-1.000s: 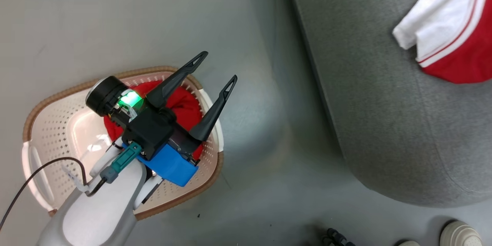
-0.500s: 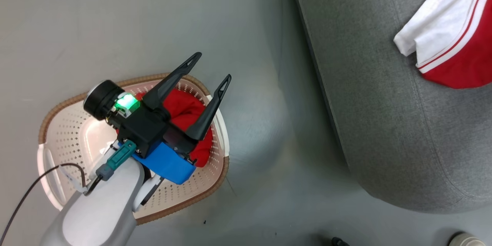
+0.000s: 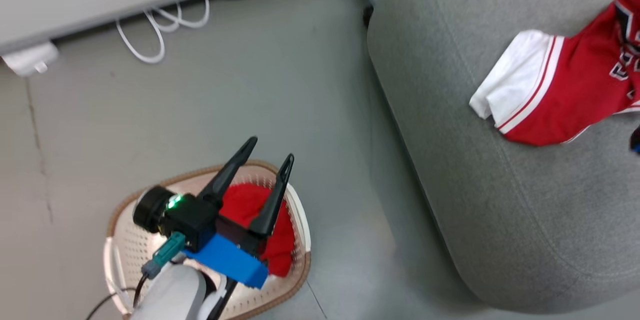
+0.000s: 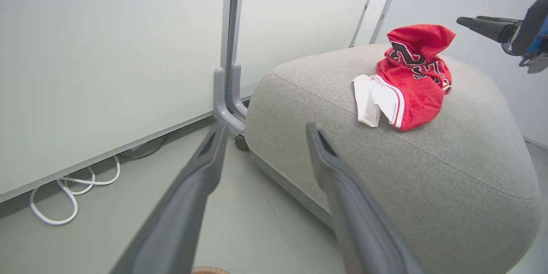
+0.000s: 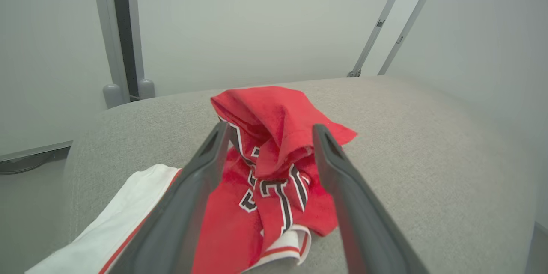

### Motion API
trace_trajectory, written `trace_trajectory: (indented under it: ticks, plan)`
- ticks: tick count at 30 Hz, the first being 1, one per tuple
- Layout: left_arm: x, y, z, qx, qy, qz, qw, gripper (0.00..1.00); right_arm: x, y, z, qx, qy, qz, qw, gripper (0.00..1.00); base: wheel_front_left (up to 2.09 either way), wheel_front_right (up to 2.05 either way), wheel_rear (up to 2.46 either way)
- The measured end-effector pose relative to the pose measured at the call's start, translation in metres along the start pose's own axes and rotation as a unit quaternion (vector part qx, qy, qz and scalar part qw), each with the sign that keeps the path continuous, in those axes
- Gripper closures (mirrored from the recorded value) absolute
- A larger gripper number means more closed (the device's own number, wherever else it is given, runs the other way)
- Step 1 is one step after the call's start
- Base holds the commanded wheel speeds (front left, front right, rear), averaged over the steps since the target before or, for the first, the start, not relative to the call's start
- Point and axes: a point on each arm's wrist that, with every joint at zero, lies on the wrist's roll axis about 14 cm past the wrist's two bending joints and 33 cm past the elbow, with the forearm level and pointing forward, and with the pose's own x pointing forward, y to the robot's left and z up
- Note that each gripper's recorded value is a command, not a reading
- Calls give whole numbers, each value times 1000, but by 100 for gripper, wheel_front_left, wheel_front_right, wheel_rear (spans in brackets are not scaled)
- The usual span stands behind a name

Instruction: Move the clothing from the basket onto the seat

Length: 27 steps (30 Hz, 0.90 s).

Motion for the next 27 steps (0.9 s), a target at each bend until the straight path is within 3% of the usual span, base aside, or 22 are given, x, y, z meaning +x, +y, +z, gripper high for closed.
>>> trace_trajectory:
  ticks: [13,27]
  plan:
    - [-87,13,44,23,-28,131,991,0,-95,71,27,61,-57,116,990,0,0,0,0]
    - [-171,49,66,26,-65,273,960,0,-170,165,55,92,-94,254,958,0,0,0,0]
